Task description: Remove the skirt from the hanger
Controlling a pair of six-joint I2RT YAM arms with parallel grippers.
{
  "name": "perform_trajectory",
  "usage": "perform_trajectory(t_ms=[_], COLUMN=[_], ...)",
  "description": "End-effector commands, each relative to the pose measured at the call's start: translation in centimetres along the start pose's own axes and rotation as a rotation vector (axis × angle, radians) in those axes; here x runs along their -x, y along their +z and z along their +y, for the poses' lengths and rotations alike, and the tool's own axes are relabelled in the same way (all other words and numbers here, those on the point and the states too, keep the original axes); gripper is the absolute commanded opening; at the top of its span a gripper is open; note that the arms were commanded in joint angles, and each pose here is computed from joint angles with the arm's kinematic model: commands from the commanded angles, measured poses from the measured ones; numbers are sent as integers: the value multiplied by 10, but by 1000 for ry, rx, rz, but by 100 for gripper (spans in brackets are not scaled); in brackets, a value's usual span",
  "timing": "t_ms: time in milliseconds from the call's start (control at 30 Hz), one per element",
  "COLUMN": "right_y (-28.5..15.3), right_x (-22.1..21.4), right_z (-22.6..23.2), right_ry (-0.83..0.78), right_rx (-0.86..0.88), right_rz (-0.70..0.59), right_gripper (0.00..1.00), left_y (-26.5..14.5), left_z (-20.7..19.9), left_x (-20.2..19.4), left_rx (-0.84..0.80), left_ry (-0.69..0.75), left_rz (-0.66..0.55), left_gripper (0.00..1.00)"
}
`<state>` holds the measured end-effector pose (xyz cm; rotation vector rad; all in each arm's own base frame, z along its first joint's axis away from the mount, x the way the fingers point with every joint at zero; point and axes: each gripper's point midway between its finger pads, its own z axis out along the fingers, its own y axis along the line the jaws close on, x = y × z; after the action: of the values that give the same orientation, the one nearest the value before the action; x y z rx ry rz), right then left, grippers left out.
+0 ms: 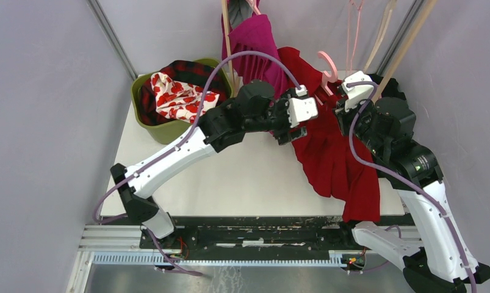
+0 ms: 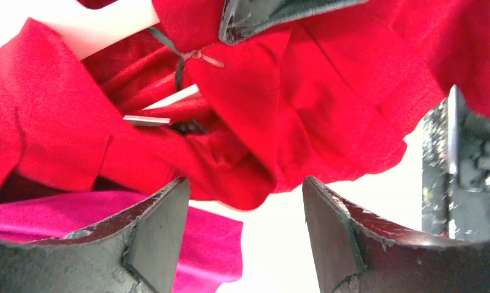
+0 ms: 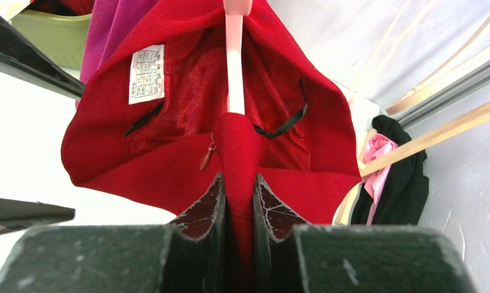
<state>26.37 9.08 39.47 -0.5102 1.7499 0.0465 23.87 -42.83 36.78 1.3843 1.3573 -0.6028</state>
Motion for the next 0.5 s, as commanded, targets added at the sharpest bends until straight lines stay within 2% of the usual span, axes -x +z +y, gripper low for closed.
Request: perform_trajectory(t_ms=[0, 167, 267, 367, 467], right_y=[-16, -19, -23, -29, -38], right_x=[58, 49, 45, 41, 35], right_z=[-18, -10, -1, 6, 14], right_ry=[5, -7, -34, -49, -47], right_rx=[-62, -22, 38, 84, 133], right_rz=[-214, -186, -159, -136, -108], right_gripper=[1, 1, 1, 0, 0], left_y=[-53, -90, -99, -93, -88], left_z=[37, 96, 119, 129, 119], left_x=[21, 17, 15, 20, 31], left_rx=[79, 117, 76, 36, -40], left_ry=[219, 205, 203, 196, 168], left_rz=[-60, -137, -186, -207, -259], left_gripper=[75, 74, 74, 74, 74])
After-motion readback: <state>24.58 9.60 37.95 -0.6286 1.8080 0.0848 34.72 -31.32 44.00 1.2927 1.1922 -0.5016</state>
